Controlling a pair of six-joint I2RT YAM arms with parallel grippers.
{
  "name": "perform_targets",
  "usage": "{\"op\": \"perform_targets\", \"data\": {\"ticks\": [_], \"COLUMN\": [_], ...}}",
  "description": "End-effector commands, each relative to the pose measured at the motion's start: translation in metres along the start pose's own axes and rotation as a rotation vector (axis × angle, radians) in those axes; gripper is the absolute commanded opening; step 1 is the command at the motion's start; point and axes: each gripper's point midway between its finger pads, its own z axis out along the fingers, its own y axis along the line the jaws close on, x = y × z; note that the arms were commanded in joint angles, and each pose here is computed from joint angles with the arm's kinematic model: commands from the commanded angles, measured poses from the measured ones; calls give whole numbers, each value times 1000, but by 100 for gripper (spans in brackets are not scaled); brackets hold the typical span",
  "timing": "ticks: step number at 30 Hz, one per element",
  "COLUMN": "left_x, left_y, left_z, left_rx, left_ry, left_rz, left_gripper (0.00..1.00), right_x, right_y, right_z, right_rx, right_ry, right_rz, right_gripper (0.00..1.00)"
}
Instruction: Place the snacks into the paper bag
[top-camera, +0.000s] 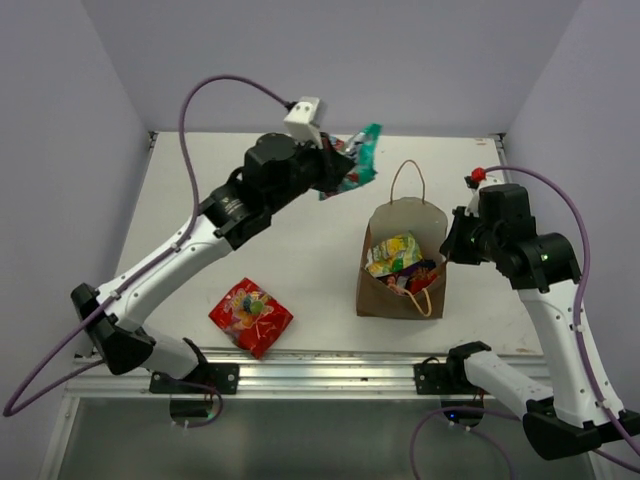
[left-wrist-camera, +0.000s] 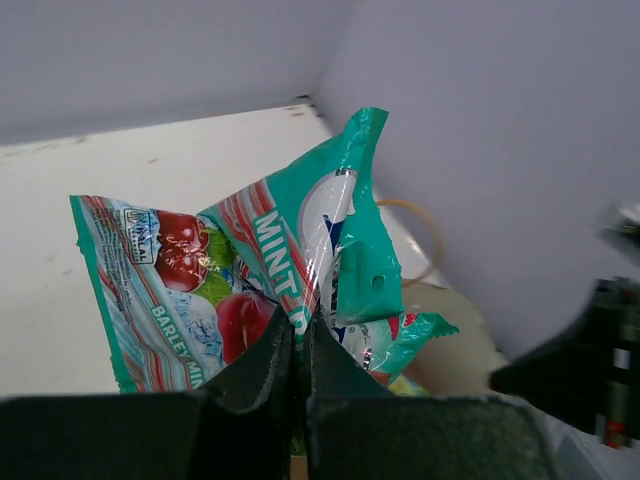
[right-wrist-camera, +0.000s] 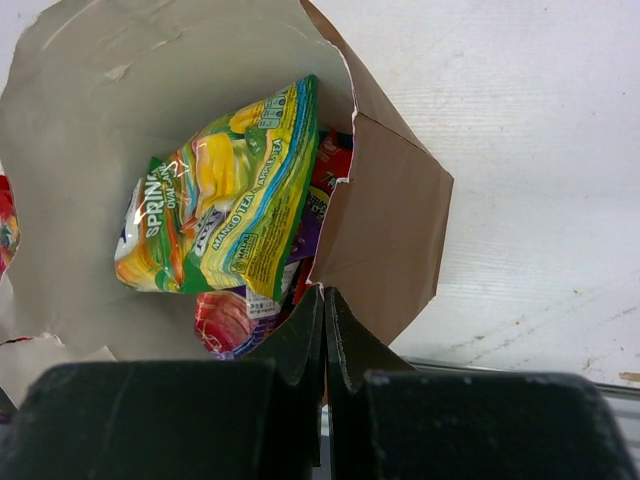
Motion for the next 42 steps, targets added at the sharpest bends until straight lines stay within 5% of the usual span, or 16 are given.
{"op": "perform_targets", "data": {"ticks": [1, 6, 14, 17, 18, 22, 25, 26, 27, 29, 32, 42], "left_x": [37, 99, 143, 111, 83, 27, 49, 87, 109, 185, 270, 322], "left_y": [-106, -171, -135, -120, -117, -84, -2, 37, 56, 122, 150, 176], "left_z": [13, 12, 3, -5, -19, -66, -93, -99, -99, -109, -124, -145], "left_rx": [370, 483, 328, 206, 149, -62, -378, -496, -567, -778, -849, -876], "left_ry": [118, 244, 324, 219, 129, -72, -113, -16, 23, 310, 584, 715], "left_rz": [124, 190, 249, 272, 268, 173, 56, 141, 68, 121, 105, -16], "left_gripper": [0, 0, 0, 32, 62, 97, 100, 100, 100, 100, 100, 100], "right_x": [-17, -16, -10, -10, -10, -11, -12, -13, -14, -15, -16, -12], "right_y": [16, 11, 7, 7, 8, 8, 10, 11, 11, 12, 13, 15], "right_z": [-4, -11, -14, -12, -11, -11, -9, -9, -9, -9, -8, -6], "right_rx": [-77, -59, -43, -45, -45, -47, -54, -58, -61, -63, -67, -80], "right_ry": [-68, -86, -82, -74, -71, -72, -71, -73, -74, -71, -69, -56], "right_rz": [0, 6, 10, 6, 6, 3, 1, 0, -1, -5, -10, -24], "right_gripper": [0, 0, 0, 0, 0, 0, 0, 0, 0, 0, 0, 0]}}
